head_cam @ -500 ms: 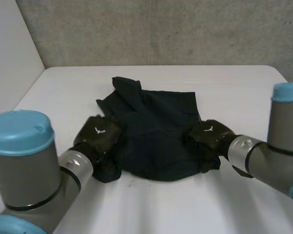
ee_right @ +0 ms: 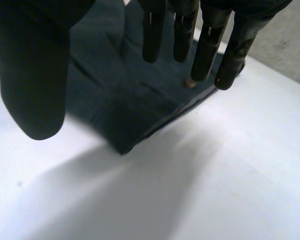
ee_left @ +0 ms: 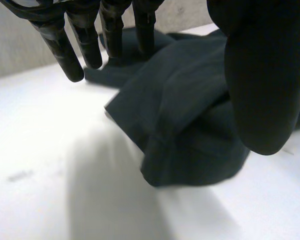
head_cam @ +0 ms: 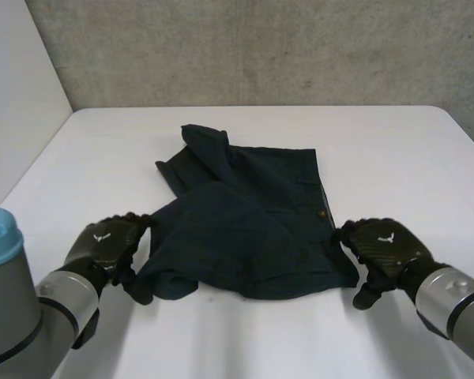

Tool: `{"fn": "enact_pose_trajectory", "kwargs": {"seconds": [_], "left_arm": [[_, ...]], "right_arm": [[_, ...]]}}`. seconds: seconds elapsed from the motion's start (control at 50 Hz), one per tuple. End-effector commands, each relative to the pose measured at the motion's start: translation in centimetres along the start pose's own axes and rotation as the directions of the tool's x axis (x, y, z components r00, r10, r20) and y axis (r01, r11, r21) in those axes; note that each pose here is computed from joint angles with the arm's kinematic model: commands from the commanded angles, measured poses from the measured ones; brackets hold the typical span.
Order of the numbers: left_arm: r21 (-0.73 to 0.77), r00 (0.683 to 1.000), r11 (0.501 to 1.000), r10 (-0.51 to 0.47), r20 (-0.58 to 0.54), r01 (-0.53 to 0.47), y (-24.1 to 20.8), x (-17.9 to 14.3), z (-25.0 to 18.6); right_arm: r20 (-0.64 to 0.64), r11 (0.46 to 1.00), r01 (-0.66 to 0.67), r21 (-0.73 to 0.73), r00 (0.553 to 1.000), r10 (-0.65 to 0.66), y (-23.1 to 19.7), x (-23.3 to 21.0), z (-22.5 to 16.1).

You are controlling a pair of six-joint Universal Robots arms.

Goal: Fold the shorts.

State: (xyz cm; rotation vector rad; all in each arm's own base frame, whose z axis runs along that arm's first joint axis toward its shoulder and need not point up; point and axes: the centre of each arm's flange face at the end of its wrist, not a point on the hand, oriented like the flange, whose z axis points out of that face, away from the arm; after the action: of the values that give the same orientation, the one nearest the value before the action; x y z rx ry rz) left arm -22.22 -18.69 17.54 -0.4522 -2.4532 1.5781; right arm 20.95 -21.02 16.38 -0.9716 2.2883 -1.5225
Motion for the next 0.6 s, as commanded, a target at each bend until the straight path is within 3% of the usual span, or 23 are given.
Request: {"fn": "enact_pose_trajectory", "kwargs": {"seconds": [0.02,0.16,0.4,0.5,0.58,0.6], "left_arm": [[-0.056,0.996,0.995,-0.085,0.0,0.085,1.1,0.0,1.7],[-0.117,0.996,0.99,-0.088,-0.028,0.084,2.5,0.3,4.1],[-0.021,0.997,0.997,-0.072,-0.02,0.072,0.7,-0.1,6.7],[0.037,0.996,0.996,0.085,-0.027,-0.084,-1.6,0.2,5.4],[0.125,0.965,0.957,0.263,0.002,-0.262,-4.6,0.2,2.9],[0.163,0.942,0.929,0.334,0.022,-0.333,-5.8,0.2,1.7]], "right_arm": [[0.0,0.999,0.027,0.023,1.0,-0.027,1.9,-0.2,2.0],[0.028,0.997,0.055,0.057,0.998,-0.057,2.7,-1.4,3.1],[0.04,0.992,0.055,0.111,0.997,-0.059,1.6,-2.0,4.3],[0.005,0.981,0.046,0.191,0.999,-0.048,-1.6,-0.7,4.1],[-0.019,0.969,0.073,0.235,0.997,-0.071,-5.6,0.2,2.3],[-0.017,0.969,0.078,0.233,0.997,-0.076,-7.1,0.5,1.5]]}}
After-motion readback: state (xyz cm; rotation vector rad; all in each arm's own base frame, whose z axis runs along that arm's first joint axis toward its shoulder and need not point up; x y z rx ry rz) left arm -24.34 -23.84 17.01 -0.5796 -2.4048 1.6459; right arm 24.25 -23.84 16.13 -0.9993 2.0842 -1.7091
